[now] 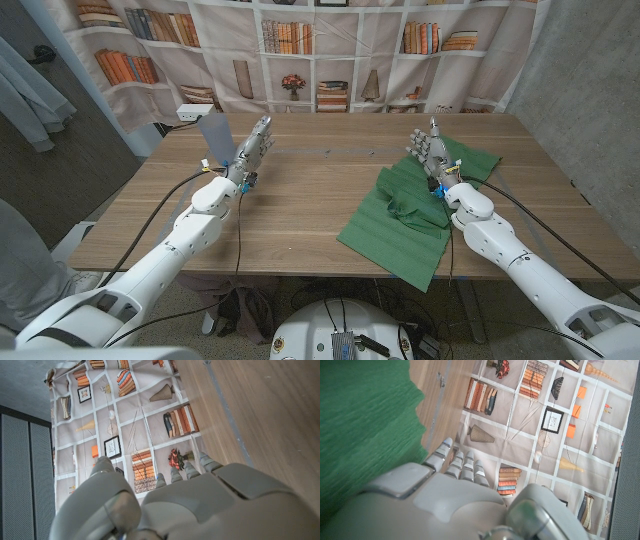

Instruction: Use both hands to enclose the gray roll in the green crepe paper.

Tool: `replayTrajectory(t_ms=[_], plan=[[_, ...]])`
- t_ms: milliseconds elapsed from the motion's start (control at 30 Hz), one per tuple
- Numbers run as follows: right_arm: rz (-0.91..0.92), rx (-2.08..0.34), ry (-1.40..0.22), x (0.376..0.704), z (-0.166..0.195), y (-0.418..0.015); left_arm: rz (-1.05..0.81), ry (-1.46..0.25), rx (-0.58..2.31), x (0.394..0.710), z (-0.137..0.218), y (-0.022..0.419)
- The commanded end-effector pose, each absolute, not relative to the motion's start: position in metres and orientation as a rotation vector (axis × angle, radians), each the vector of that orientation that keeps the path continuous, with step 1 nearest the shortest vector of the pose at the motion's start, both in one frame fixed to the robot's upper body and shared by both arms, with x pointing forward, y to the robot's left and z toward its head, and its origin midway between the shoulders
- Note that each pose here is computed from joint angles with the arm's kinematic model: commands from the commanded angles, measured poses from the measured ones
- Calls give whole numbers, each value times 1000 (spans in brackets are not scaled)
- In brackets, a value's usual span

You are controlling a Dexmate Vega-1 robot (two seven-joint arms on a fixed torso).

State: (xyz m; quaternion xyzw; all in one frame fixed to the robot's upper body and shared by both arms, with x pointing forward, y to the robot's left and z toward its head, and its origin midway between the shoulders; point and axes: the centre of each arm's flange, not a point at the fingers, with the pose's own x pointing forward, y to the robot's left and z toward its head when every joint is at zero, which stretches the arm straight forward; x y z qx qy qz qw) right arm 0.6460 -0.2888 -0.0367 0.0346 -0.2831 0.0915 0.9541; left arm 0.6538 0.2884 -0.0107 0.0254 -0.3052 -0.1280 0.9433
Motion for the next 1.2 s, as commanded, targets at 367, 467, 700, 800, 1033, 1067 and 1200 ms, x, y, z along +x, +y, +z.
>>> replayTrajectory(t_ms=[367,467,700,800,1033,1067,1200], plan=[[203,92,-612,643,-23,-304,-238,-630,111,634,-4,263],[206,70,-618,645,-20,-306,-219,-648,149,630,-1,262],[196,54,-589,647,-26,-308,-189,-669,229,632,7,270],[189,52,-582,648,-26,-311,-144,-691,269,626,12,272],[165,51,-596,649,-23,-317,-134,-701,363,618,24,273],[169,51,-595,649,-22,-318,-128,-705,379,616,26,272],[171,50,-594,653,-22,-320,-95,-716,418,607,27,270]])
